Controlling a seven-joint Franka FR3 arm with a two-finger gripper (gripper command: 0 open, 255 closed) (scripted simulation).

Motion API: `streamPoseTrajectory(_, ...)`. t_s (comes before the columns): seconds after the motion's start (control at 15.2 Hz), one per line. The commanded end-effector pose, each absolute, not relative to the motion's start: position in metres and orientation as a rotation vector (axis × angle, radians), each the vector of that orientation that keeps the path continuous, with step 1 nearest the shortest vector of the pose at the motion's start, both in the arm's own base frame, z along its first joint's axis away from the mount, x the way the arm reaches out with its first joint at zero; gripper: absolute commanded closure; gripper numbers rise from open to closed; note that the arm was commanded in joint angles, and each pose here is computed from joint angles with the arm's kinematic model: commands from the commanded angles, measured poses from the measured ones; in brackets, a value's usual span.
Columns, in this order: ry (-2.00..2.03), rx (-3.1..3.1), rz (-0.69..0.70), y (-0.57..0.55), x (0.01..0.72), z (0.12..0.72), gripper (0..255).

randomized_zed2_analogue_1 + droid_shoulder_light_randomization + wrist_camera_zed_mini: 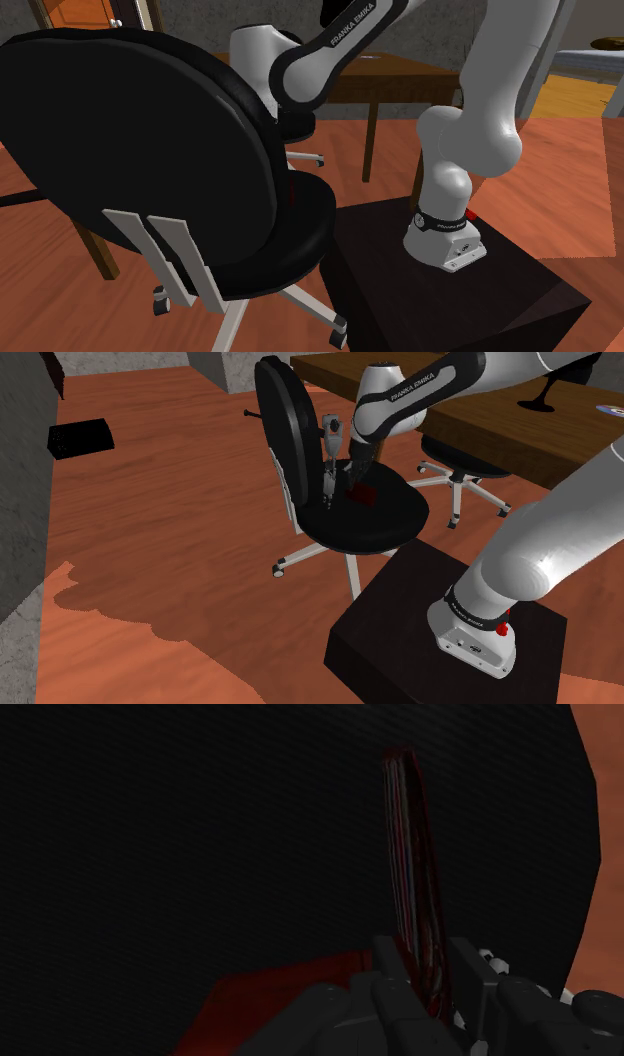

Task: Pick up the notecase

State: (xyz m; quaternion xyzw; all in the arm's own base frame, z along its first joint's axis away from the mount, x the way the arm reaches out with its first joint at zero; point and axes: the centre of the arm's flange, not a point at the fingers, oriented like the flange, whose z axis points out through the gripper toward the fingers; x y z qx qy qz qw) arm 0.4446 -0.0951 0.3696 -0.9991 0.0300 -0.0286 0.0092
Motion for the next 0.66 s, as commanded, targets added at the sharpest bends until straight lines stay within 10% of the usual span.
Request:
streamPoseTrajectory(0.0,0.094,-3.12,-0.089,-0.095,0.445,0.38,255)
streamPoseTrajectory(0.59,0.094,-3.12,-0.089,-0.095,0.445,0.418,255)
